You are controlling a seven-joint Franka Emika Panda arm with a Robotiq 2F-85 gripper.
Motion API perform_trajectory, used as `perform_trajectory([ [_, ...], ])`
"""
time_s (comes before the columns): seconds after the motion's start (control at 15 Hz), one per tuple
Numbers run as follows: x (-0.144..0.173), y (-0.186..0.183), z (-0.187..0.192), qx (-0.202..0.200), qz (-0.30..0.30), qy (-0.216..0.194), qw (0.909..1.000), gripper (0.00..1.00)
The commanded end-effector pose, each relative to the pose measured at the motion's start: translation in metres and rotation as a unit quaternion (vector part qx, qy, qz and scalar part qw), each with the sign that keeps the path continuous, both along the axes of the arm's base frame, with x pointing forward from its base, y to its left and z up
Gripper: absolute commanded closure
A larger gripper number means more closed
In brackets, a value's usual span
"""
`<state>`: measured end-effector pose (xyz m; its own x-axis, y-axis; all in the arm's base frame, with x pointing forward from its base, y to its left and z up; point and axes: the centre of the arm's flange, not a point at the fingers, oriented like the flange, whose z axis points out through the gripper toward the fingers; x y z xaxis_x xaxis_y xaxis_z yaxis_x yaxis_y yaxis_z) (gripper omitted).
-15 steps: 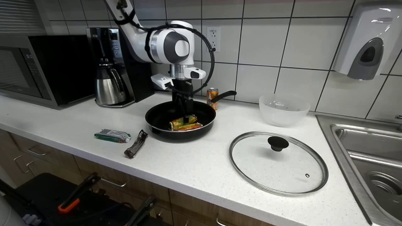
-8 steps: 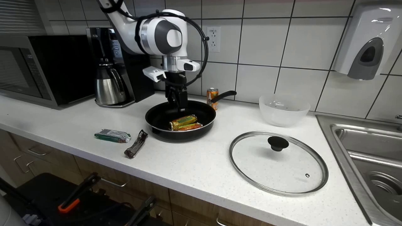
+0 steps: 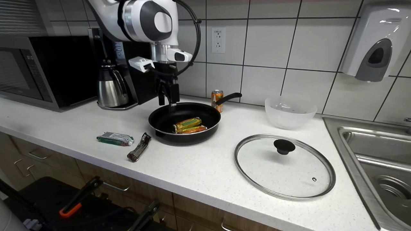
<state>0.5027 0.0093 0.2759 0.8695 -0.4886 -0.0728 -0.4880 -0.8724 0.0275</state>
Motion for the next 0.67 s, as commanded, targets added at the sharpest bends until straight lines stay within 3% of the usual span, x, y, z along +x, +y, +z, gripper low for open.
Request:
perform_trajectory([
  [0.0,-0.026,0.021,0.031,-0.002,0.021,0.007,0.9998,0.00],
  [0.6,-0.042,0.089,0.041,0.002,0.048,0.028,0.9984,0.00],
])
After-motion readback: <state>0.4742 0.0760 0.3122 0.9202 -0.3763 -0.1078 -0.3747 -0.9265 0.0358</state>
